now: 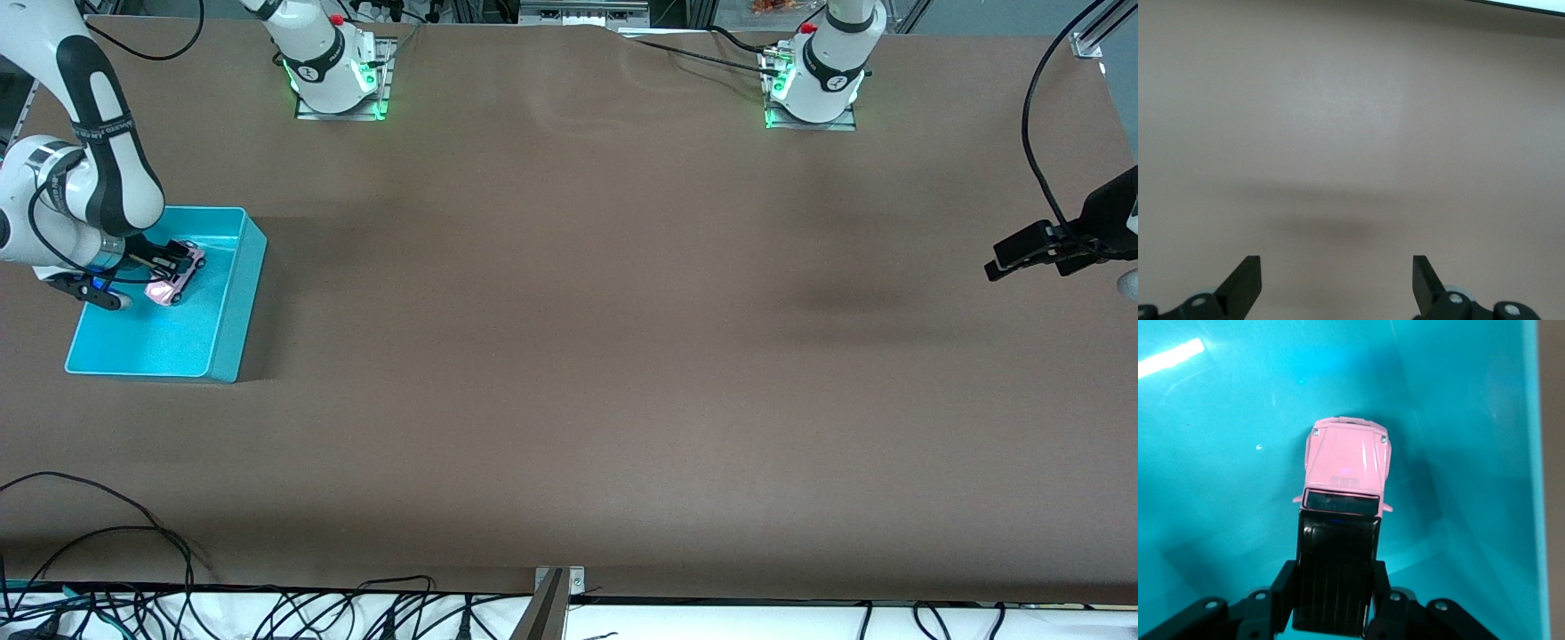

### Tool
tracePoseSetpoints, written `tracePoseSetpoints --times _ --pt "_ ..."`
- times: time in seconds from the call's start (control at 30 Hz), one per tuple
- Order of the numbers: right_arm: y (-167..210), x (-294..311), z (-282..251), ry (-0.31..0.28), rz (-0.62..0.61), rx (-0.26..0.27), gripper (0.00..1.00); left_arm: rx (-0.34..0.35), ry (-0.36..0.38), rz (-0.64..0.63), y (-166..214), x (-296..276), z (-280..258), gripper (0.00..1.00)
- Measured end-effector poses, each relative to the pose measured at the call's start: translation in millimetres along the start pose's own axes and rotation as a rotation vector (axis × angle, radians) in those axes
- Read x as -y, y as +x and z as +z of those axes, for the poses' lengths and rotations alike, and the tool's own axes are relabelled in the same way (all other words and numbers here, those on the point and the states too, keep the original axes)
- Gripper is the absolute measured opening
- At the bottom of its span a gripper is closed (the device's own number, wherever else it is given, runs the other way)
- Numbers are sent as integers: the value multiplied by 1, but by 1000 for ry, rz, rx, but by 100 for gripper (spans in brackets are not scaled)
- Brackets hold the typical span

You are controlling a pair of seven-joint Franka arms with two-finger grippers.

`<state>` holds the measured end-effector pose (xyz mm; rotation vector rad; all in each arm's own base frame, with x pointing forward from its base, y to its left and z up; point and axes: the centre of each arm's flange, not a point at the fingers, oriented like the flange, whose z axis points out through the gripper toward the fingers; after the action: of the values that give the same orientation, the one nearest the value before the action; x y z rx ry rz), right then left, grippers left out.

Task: Wind and store pink jeep toy

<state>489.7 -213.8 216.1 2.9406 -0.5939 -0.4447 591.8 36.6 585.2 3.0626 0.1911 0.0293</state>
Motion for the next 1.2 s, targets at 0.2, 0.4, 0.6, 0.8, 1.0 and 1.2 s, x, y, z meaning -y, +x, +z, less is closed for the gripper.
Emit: tracePoseSetpoints --times 0.2,0.4,0.6,0.8,1.0,1.2 --pt "0 1 2 -1 -1 0 51 0 0 0 0 0 0 100" --pt "1 12 4 -2 -22 0 75 0 0 0 0 0 0 100" --pt "3 25 -4 2 -45 -17 88 0 0 0 0 0 0 100" --pt "1 28 -34 15 -53 -41 100 0 0 0 0 0 0 100" --pt "-5 29 -77 33 -59 -79 100 1 0 0 0 0 0 100" --pt "-15 36 -118 51 -78 -132 100 1 0 0 0 0 1 100"
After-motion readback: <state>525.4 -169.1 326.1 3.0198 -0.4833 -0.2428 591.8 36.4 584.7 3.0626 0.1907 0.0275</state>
